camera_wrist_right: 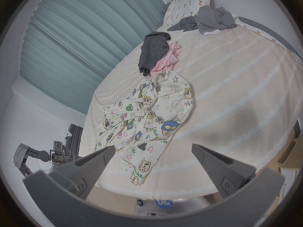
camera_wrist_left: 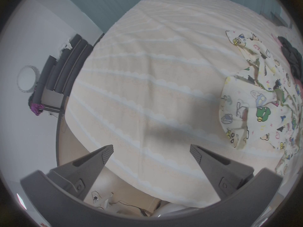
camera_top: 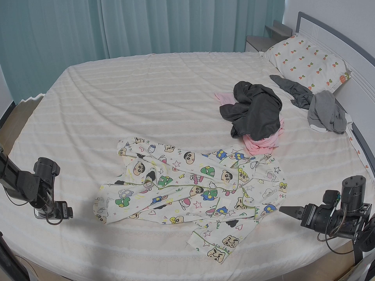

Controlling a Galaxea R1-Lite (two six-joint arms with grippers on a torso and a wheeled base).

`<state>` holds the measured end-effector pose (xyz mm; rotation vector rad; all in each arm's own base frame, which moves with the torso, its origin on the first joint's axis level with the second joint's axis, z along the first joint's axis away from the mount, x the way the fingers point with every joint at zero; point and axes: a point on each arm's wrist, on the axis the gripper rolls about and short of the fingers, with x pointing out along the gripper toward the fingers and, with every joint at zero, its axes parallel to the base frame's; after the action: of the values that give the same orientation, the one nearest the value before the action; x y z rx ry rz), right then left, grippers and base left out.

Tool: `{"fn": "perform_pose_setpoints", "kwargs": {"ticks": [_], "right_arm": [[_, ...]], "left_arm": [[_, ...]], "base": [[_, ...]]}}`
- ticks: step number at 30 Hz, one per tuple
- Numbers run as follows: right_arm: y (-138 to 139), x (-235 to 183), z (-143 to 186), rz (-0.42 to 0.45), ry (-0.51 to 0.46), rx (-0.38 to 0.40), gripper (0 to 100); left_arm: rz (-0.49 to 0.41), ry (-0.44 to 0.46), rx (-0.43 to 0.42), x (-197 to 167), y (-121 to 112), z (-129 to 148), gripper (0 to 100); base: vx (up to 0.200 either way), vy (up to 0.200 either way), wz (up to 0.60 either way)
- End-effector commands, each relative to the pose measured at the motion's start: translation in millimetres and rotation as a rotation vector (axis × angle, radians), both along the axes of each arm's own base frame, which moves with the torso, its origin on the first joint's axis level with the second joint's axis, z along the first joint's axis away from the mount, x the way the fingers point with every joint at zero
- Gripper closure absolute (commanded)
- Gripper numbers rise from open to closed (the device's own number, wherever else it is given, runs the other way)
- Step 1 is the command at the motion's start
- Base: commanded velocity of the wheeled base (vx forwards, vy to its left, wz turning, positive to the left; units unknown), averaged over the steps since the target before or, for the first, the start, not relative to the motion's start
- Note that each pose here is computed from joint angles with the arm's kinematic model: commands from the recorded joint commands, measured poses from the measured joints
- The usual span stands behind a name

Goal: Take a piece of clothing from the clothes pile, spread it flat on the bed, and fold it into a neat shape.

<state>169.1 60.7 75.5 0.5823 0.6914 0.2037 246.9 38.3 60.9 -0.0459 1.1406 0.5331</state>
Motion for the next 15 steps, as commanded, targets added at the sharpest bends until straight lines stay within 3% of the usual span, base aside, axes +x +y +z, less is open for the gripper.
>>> {"fn": "perform_pose_setpoints", "kwargs": {"ticks": [1,4,8,9,10,12,15], "right_arm": [[0.1,0.0,0.2,0.001,-0.001,0.001,0],[0.1,-0.1,0.2,0.002,0.000,0.003,0],[0.1,-0.5,-0.9,0.004,0.007,0.005,0],[0.1,-0.5,-0.9,0.003,0.008,0.006,0],[0.2,-0.3,-1.4,0.004,0.011,0.006,0],[0.8,-0.2,-1.5,0.016,0.014,0.010,0],[2.9,-1.1,-1.3,0.031,0.012,0.011,0]], "left_arm": [[0.003,-0.040,-0.055,-3.0,3.8,6.7,0],[-0.013,-0.063,-0.099,-1.6,1.1,8.3,0],[-0.025,-0.167,-0.290,1.8,-19.6,18.2,0],[-0.024,-0.171,-0.299,1.6,-20.2,19.0,0],[-0.046,-0.191,-0.410,-2.3,-31.9,25.1,0],[-0.087,-0.164,-0.506,-6.7,-48.2,25.4,0],[-0.092,-0.146,-0.542,-7.0,-62.8,23.7,0]], "base": [[0.000,0.000,0.00],[0.000,0.000,0.00],[0.000,0.000,0.00],[0.000,0.000,0.00],[0.000,0.000,0.00],[0.000,0.000,0.00],[0.000,0.000,0.00]]}}
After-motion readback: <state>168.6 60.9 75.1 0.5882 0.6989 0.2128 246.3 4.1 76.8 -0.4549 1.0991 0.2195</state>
